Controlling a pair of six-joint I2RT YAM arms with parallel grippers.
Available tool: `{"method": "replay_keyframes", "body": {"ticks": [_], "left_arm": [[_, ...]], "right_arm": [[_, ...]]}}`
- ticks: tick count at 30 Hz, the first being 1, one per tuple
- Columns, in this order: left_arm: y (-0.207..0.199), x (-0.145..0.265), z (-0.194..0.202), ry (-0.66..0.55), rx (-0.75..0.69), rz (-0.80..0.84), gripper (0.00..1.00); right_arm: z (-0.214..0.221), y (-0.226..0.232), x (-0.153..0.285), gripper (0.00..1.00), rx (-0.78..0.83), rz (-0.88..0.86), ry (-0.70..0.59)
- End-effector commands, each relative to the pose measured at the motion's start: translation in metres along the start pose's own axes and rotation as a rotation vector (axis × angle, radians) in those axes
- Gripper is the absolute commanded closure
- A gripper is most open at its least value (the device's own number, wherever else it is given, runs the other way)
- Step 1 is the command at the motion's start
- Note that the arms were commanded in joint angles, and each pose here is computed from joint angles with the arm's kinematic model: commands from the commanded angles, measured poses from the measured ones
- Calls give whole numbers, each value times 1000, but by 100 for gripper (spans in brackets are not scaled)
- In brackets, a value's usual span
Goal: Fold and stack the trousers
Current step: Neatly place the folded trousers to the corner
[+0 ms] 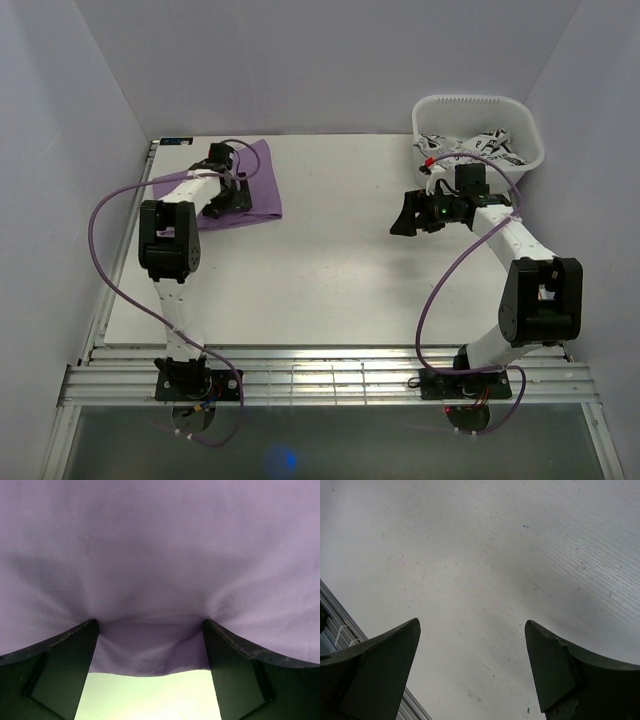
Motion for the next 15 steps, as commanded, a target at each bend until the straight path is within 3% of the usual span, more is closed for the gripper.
{"method": "replay_keyframes", "body": {"ticks": [1, 7, 15], "left_arm": [[64, -78, 20, 194, -87, -121, 3], [87, -98, -13, 201, -291, 93, 2], [115, -128, -51, 201, -289, 187, 2]], "right_arm": [[9, -3, -3, 10, 3, -1, 30], [10, -5, -5, 10, -2, -8, 36], [8, -6, -6, 10, -7, -12, 43]]}}
Point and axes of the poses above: each gripper's point midway between its finger pads, its own x axis back along the fingers, its own y axis along the line the jaws close on, z = x × y, the point moved 8 cm from there along x, back along the fingers, and after that the axes turned 9 degrees about x, right-handed, at the moved point
